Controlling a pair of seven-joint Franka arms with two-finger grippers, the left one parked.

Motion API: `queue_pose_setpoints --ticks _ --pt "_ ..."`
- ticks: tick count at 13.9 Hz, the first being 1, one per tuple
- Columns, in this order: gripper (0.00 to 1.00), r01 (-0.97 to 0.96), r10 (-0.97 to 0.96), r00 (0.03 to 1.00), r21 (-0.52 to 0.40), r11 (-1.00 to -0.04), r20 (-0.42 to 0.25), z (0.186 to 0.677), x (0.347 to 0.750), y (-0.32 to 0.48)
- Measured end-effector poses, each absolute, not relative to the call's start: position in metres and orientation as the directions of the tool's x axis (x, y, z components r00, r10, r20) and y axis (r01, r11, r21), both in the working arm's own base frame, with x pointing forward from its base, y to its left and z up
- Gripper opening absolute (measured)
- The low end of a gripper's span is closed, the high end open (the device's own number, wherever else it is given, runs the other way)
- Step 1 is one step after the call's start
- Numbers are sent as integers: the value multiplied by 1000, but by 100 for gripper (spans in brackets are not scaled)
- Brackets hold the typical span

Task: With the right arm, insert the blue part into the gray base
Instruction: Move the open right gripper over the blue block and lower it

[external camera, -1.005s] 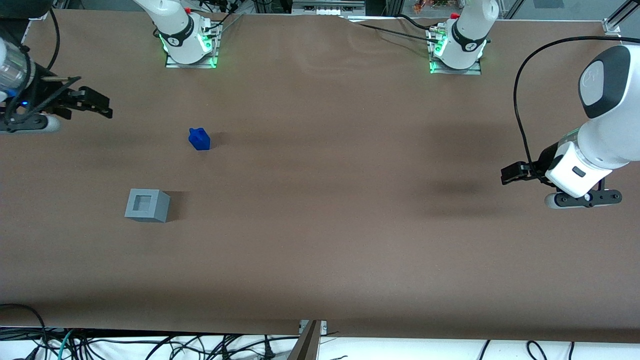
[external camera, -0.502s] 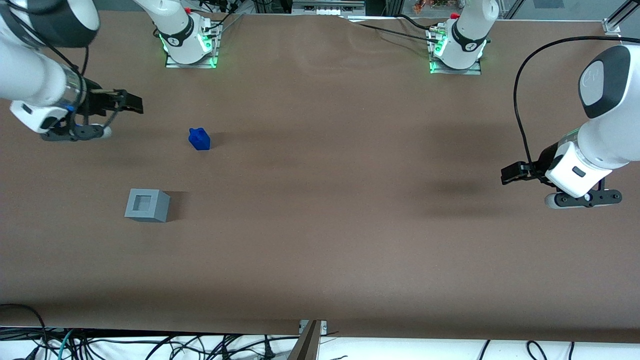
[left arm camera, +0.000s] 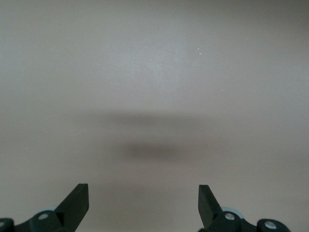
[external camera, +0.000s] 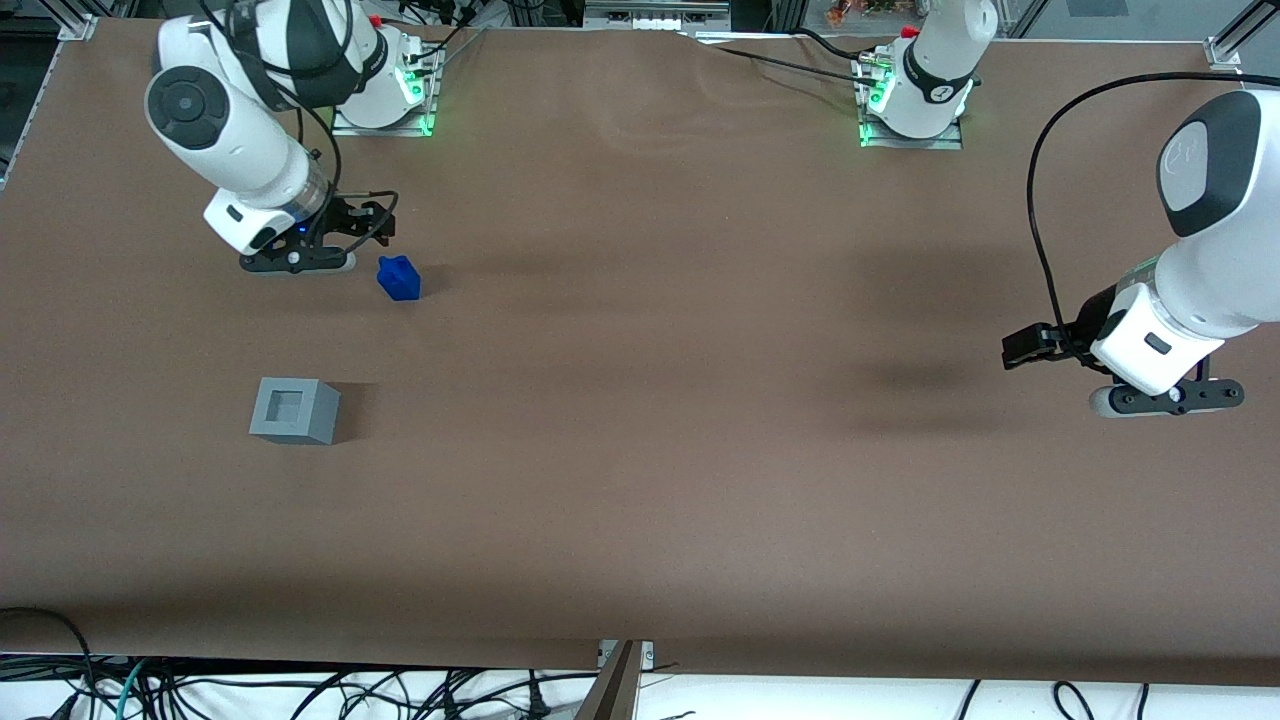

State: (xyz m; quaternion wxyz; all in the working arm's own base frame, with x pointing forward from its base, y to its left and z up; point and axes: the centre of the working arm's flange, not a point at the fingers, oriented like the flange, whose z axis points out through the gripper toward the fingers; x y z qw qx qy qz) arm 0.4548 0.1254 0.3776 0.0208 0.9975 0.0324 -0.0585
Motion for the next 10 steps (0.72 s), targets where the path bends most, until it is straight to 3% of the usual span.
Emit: queue_pose_setpoints --ticks 4,10 --pt "100 60 59 997 23 -998 -45 308 428 113" --pt "100 60 60 996 -4 -998 -59 244 421 112"
